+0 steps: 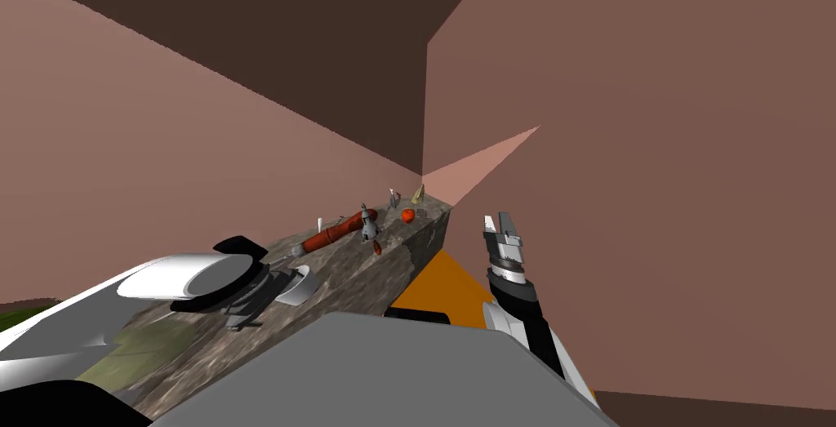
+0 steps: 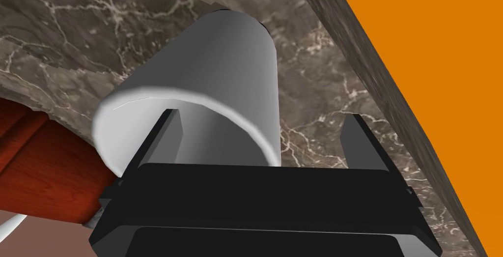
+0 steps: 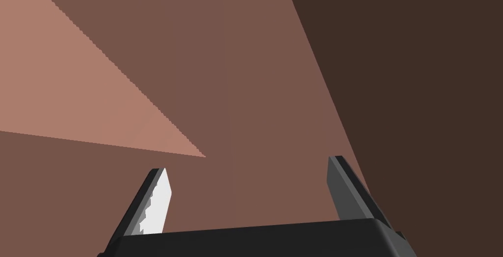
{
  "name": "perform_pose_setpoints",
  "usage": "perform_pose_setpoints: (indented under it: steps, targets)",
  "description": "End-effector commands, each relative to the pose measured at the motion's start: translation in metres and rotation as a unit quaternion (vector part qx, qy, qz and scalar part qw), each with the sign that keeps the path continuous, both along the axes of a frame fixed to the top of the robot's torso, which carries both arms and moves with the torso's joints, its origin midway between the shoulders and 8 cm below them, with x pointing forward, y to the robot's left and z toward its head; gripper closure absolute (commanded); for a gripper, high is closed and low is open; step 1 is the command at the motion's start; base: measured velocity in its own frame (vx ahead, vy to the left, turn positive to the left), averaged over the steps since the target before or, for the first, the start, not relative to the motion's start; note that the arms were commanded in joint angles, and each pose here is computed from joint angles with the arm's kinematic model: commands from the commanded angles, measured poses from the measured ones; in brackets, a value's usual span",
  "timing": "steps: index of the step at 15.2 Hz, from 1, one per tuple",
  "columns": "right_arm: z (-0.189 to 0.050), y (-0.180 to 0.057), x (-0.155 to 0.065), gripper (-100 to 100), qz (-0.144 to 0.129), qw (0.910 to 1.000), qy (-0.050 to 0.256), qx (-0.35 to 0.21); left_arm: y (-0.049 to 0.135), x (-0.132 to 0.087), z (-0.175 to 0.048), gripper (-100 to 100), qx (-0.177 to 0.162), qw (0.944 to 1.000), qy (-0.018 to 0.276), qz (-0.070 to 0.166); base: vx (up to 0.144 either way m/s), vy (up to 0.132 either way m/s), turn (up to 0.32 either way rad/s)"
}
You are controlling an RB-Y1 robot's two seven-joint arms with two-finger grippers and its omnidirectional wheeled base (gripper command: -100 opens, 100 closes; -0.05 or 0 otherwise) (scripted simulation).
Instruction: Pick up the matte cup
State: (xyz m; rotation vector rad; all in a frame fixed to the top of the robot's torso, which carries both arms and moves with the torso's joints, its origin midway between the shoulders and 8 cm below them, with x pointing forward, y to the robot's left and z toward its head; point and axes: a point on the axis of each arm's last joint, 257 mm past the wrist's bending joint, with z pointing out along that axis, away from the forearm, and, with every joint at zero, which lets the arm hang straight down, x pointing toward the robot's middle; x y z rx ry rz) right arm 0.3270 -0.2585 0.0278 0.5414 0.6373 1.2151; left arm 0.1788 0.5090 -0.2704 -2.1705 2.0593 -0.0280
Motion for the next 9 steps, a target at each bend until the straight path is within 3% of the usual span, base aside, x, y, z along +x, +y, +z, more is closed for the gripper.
perform_pose_setpoints:
  steps: [1,5,8,9]
  targets:
    - [0.0,0.0,0.0,0,0.0,1.0,0.0,0.0,0.0,0.0,0.0,100,0.0,1.0,0.0,0.0,-0.007,-0.001,0.0]
    - [0.0,0.0,0.0,0,0.0,1.0,0.0,0.0,0.0,-0.001,0.0,100,-0.001,1.0,0.001,0.0,-0.001,0.0,0.003]
    - [0.0,0.0,0.0,0,0.0,1.0,0.0,0.0,-0.007,-0.001,0.019,100,0.0,1.0,0.001,-0.008,0.029,0.008,0.094]
    - [0.0,0.0,0.0,0,0.0,1.0,0.0,0.0,-0.006,0.0,0.013,100,0.0,1.0,0.001,-0.006,0.023,0.007,0.028]
